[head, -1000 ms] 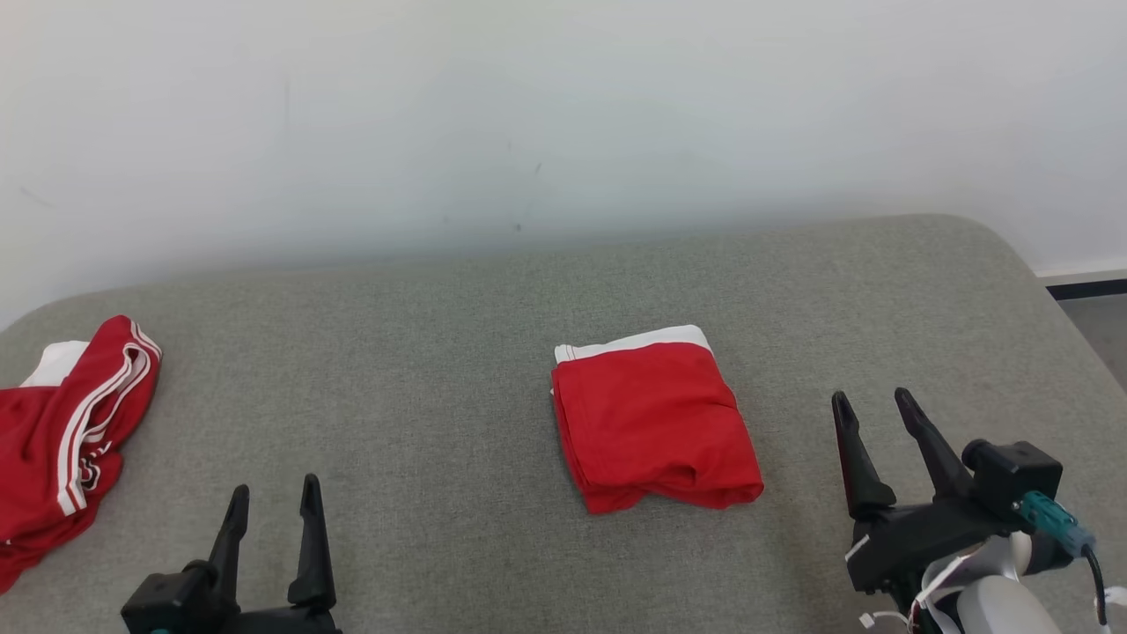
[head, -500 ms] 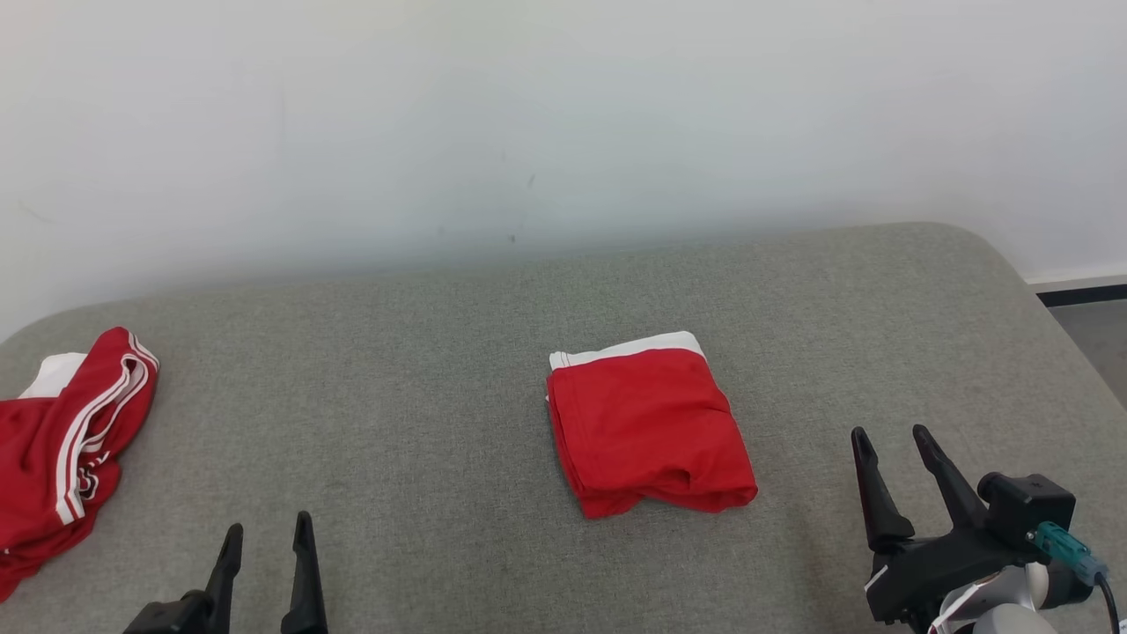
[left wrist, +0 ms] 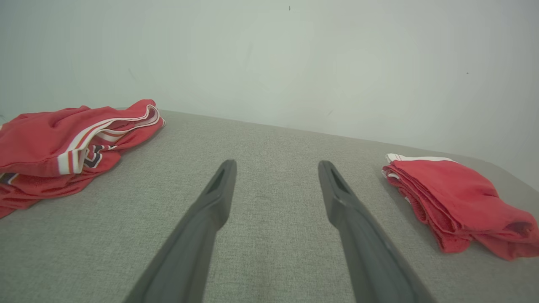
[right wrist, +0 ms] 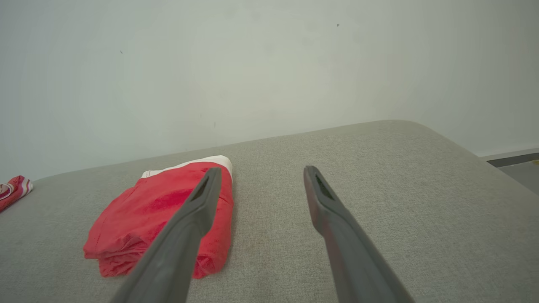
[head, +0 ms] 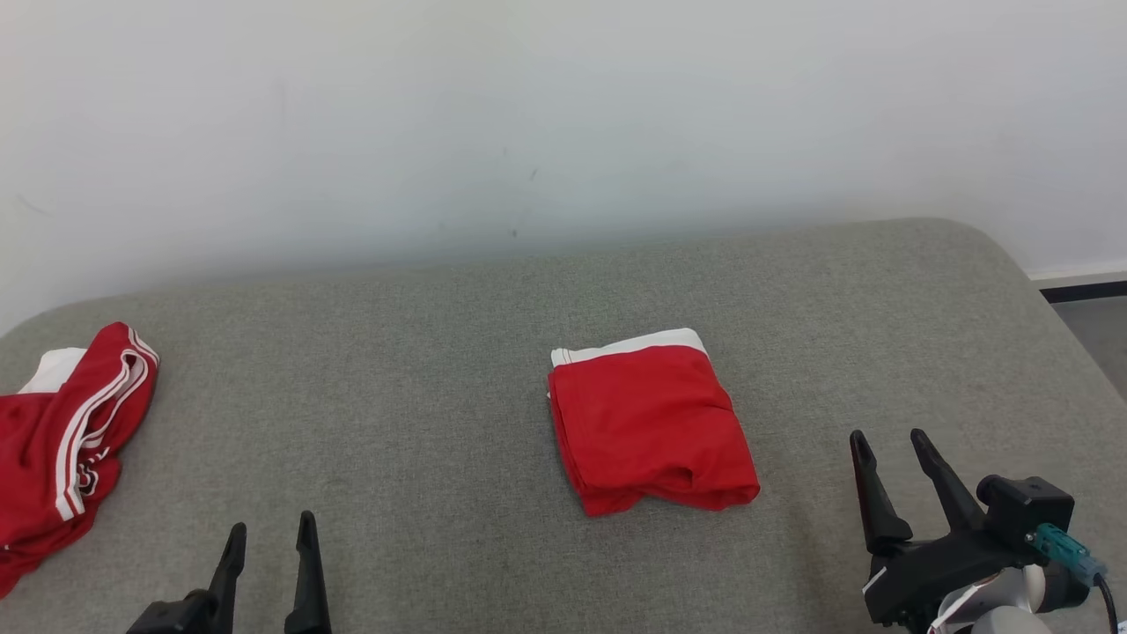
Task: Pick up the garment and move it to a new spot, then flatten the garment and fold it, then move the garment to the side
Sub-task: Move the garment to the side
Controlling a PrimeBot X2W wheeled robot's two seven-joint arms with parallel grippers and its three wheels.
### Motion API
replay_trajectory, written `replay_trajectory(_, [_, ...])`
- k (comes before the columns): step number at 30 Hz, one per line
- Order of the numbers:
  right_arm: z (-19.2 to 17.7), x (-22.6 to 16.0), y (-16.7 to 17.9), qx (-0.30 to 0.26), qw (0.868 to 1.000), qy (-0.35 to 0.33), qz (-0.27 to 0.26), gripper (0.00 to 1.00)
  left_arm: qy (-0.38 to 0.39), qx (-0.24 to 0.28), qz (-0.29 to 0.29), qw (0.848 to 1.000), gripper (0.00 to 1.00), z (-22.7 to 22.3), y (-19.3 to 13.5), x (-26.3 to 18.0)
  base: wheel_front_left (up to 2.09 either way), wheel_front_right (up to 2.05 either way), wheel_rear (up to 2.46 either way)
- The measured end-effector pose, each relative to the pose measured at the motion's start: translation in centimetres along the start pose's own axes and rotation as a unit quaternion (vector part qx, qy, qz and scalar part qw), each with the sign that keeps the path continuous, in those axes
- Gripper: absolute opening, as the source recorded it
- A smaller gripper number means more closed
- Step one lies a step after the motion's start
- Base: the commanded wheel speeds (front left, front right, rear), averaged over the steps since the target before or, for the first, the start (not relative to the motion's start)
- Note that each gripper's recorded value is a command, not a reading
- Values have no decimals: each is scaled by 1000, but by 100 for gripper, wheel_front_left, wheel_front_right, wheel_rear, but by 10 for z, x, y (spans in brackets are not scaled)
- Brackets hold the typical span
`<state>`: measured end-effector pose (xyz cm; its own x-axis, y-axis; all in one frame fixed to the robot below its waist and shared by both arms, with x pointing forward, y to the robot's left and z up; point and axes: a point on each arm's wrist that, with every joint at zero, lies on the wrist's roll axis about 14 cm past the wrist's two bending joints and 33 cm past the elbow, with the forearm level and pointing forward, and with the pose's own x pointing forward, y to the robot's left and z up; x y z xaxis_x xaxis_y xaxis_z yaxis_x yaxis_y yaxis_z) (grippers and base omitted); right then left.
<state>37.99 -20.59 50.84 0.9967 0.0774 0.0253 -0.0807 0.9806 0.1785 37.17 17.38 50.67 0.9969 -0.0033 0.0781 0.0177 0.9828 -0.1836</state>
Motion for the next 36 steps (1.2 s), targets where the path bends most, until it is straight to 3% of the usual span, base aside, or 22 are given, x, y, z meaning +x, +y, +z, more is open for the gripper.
replay_trajectory(7, [-6,10,11,0,999,28,20,100,4,2,-4,1000,100,-3,-2,0,0,0,0])
replay_trajectory(16, [-14,70,37,47,984,161,58,100,5,2,6,1000,100,-3,5,1,0,0,0])
replay_trajectory(19, [-27,87,36,39,974,219,55,100,4,3,16,1000,100,-3,12,3,0,0,0])
replay_trajectory(24, [-69,97,39,23,945,324,46,100,14,6,33,999,100,-9,25,-1,0,0,0])
replay_trajectory(36, [-134,102,50,-8,901,431,46,100,30,9,76,997,100,-17,54,-10,0,0,0])
